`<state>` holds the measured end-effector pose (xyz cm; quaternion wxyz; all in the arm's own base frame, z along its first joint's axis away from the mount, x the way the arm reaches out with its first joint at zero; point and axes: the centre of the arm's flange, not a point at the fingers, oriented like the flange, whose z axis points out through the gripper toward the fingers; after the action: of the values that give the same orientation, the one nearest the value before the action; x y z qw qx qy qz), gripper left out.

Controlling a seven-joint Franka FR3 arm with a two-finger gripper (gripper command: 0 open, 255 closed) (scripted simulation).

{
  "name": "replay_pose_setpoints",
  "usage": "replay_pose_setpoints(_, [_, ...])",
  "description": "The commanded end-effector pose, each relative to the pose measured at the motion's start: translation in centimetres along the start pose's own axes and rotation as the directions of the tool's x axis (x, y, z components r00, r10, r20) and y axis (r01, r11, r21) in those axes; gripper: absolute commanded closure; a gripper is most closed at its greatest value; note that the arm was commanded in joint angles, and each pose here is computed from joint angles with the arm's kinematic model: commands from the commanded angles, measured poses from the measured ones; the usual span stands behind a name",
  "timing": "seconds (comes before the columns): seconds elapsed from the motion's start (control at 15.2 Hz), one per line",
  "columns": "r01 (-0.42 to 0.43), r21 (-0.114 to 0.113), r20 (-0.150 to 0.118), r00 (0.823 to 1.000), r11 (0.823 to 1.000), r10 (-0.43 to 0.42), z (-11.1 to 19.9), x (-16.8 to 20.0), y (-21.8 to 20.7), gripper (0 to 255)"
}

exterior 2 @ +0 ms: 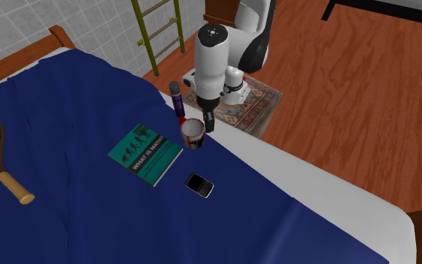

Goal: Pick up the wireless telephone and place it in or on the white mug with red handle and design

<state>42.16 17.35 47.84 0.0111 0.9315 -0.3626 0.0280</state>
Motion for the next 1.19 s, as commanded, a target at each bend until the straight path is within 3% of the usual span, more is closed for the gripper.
replay_pose_setpoints(0.0, [-0.069, 0.007, 0.01, 0.998, 0.998, 0.069, 1.5, 0.3, -2.5, 0])
replay_pose_setpoints(0.4, [-0.254, 0.019, 0.037, 0.967, 0.967, 0.253, 5.5, 2.0, -8.9, 0])
replay_pose_setpoints(0.66, [-0.372, 0.024, 0.056, 0.927, 0.928, 0.371, 8.1, 3.8, -13.0, 0])
replay_pose_setpoints(0.99, [-0.505, 0.028, 0.079, 0.861, 0.862, 0.502, 11.2, 6.4, -17.5, 0])
replay_pose_setpoints(1.12, [-0.505, 0.027, 0.079, 0.861, 0.862, 0.502, 12.2, 6.4, -17.6, 0])
